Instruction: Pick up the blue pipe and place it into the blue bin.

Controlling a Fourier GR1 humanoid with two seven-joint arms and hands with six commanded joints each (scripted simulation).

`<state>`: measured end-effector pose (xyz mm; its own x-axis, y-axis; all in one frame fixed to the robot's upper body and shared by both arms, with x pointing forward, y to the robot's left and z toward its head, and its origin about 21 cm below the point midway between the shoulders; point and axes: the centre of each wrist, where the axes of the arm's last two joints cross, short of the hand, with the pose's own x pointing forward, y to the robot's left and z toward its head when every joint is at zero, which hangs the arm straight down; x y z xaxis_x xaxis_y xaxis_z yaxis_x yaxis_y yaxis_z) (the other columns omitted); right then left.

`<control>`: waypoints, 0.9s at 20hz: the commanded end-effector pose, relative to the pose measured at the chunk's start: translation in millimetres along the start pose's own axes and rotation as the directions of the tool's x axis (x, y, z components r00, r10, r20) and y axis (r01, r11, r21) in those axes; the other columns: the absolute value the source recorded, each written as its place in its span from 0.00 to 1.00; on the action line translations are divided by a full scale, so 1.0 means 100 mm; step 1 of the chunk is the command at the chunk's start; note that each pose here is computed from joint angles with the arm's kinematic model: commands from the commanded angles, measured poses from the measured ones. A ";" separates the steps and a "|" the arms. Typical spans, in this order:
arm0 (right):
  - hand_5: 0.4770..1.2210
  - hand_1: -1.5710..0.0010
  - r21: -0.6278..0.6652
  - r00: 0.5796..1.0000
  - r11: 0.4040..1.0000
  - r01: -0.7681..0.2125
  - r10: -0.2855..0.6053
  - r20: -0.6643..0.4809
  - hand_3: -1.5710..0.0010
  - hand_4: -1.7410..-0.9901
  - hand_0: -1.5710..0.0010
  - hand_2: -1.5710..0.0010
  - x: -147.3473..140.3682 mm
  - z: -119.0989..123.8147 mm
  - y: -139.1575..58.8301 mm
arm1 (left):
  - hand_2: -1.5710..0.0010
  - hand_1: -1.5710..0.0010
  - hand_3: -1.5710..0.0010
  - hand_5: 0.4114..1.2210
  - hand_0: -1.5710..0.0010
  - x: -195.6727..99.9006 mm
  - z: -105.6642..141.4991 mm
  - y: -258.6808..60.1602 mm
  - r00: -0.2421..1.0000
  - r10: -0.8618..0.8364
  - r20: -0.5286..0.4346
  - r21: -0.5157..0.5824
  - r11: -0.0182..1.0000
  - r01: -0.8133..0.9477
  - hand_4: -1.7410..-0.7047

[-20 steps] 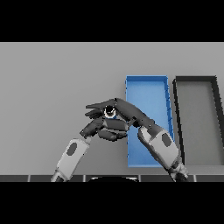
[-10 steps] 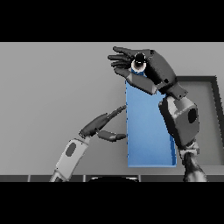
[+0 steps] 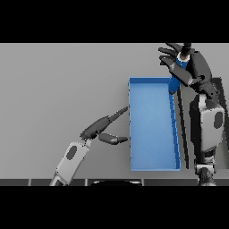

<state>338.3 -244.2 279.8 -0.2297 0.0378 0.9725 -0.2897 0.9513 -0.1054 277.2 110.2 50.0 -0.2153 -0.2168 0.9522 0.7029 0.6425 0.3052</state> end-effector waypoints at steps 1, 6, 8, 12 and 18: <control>1.00 0.00 -0.022 1.000 1.000 -0.006 0.005 -0.030 0.00 0.00 0.00 0.00 -0.11 0.06 -0.05 | 1.00 1.00 1.00 0.01 1.00 -0.01 0.00 -0.02 1.000 -0.003 -0.003 -0.008 1.000 0.003 0.85; 1.00 0.00 -0.114 0.981 0.993 0.003 -0.025 -0.192 0.00 0.00 0.00 0.00 -0.64 0.44 -0.13 | 1.00 1.00 1.00 0.01 1.00 -0.02 0.03 -0.05 1.000 0.023 -0.004 -0.013 1.000 -0.023 0.83; 1.00 0.00 -0.162 0.964 0.987 0.007 -0.050 -0.263 0.00 0.00 0.00 0.00 -0.80 0.59 -0.13 | 1.00 1.00 1.00 0.02 1.00 -0.06 0.05 -0.07 0.999 0.027 -0.021 -0.008 1.000 -0.028 0.83; 1.00 0.00 -0.256 0.906 0.965 -0.052 -0.062 -0.419 0.04 0.00 0.00 0.00 -1.07 0.78 -0.07 | 1.00 1.00 1.00 0.01 1.00 -0.04 0.09 -0.03 1.000 0.027 -0.007 -0.006 1.000 -0.027 0.82; 1.00 0.01 -0.310 0.819 0.936 -0.164 -0.046 -0.572 0.46 0.00 0.00 0.00 -1.31 0.90 0.09 | 1.00 1.00 1.00 0.01 1.00 -0.02 0.06 -0.07 1.000 0.019 -0.024 -0.007 1.000 -0.019 0.83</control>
<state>282.3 -267.9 133.0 0.3448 0.1645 0.9242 0.0543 0.9794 -0.1945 268.7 110.7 45.7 -0.1849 -0.2233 0.9570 0.7119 0.6409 0.2871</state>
